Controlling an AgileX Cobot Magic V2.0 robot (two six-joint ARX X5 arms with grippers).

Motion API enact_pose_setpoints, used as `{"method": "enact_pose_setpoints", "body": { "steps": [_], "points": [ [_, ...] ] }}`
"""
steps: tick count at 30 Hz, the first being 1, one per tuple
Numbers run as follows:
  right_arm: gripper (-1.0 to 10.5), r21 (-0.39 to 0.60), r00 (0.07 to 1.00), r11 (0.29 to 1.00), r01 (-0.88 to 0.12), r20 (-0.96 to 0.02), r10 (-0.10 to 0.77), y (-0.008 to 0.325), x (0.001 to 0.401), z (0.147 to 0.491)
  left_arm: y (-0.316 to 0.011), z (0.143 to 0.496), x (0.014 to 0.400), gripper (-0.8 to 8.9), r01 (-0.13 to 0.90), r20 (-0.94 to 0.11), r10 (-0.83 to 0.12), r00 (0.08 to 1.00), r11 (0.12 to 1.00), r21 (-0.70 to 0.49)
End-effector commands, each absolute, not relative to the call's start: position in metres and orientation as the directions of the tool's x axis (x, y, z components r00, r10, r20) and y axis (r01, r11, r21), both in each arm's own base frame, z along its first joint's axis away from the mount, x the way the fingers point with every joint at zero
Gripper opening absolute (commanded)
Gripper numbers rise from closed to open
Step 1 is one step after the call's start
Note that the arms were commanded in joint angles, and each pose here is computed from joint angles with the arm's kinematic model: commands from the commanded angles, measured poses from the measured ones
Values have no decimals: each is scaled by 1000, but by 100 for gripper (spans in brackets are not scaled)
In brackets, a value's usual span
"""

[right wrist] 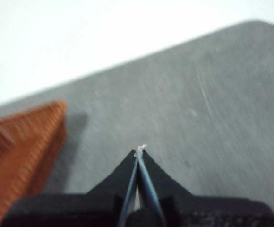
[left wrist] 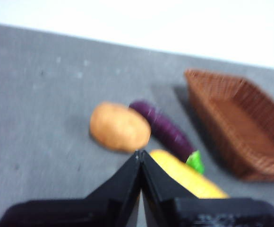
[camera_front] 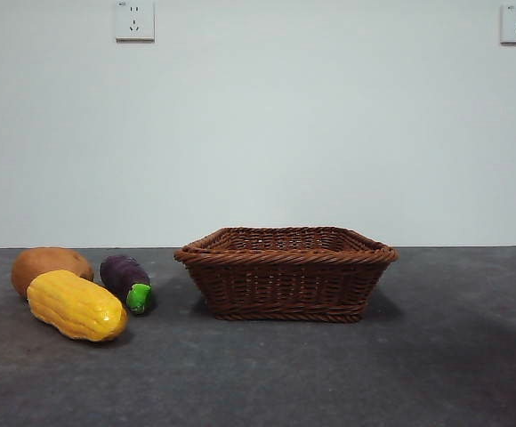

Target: Help me put the vegetables on the table into the basket

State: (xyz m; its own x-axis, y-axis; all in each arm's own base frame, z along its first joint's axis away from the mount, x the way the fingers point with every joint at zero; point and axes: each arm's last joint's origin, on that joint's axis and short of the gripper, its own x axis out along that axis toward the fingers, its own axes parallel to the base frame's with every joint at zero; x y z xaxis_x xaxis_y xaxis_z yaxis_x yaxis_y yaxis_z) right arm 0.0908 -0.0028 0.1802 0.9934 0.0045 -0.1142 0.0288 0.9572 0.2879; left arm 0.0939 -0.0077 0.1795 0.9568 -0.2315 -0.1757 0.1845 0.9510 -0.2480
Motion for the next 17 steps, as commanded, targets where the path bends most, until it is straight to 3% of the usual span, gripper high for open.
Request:
{"method": "enact_pose_setpoints", "body": {
  "steps": [1, 7, 17],
  "points": [
    [-9, 321, 997, 947, -9, -70, 34, -2, 87, 205, -8, 196, 92, -6, 193, -174, -246, 953, 942, -275],
    [-9, 319, 986, 946, -60, -131, 106, 1, 83, 254, -8, 239, 89, -6, 198, -219, -265, 939, 937, -287],
    [-9, 228, 891, 957, -177, -376, 254, 4, 90, 327, -12, 309, 93, -6, 300, -310, -378, 872, 914, -271]
  ]
}}
